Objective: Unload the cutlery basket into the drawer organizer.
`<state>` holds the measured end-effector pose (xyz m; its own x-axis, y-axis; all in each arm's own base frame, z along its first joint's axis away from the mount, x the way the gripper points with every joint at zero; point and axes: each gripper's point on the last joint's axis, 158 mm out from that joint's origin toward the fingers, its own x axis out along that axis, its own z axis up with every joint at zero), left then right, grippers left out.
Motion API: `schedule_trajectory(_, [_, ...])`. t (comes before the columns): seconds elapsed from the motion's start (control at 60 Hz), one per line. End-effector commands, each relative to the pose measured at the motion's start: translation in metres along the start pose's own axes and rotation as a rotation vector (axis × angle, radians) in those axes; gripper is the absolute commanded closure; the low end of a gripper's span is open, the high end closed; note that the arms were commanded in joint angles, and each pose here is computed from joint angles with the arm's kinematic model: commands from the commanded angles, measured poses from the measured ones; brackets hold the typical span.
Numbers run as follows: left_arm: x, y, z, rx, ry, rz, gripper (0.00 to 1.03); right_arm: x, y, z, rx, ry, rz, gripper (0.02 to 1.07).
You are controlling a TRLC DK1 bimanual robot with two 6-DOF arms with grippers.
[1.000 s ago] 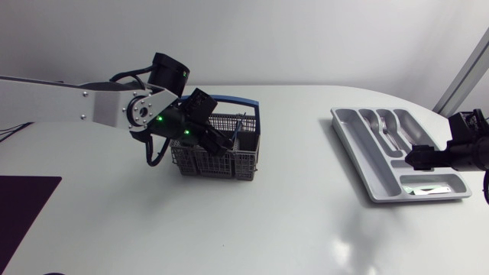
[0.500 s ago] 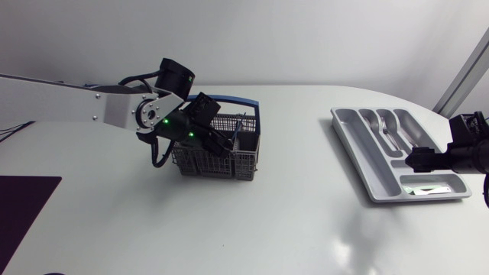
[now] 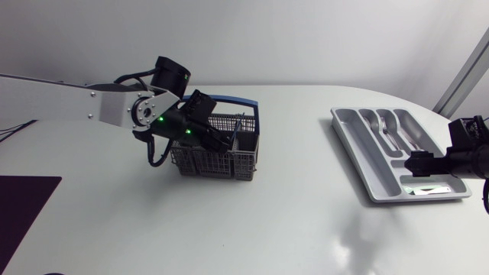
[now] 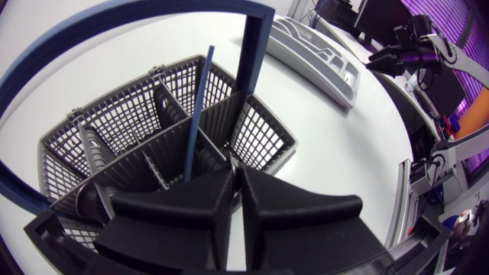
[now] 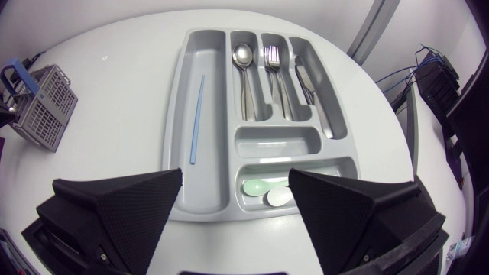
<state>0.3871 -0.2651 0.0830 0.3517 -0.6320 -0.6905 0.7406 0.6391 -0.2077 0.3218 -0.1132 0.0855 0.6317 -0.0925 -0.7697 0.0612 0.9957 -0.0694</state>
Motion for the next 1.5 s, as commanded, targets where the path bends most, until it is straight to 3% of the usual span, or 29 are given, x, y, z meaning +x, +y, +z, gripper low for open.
schedule_trajectory(0.0, [-0.026, -0.003, 0.034, -0.017, -0.086, -0.011, 1.00, 0.000, 0.004, -0.005, 0.008, 0.003, -0.005, 0.07])
schedule_trajectory(0.4, [-0.089, -0.022, 0.068, -0.282, -0.151, -0.273, 1.00, -0.012, 0.015, 0.000, -0.028, -0.024, -0.024, 0.07])
schedule_trajectory(0.683, [-0.153, -0.050, 0.083, -0.217, -0.237, -0.261, 1.00, -0.040, 0.052, 0.018, -0.141, -0.143, 0.040, 0.07])
schedule_trajectory(0.917, [-0.169, -0.075, 0.078, -0.140, -0.271, -0.271, 1.00, -0.063, 0.093, 0.028, -0.199, -0.201, 0.207, 0.07])
schedule_trajectory(1.483, [-0.079, -0.139, 0.017, 0.050, -0.060, -0.435, 1.00, -0.112, 0.227, -0.015, -0.577, -0.221, 0.709, 0.07])
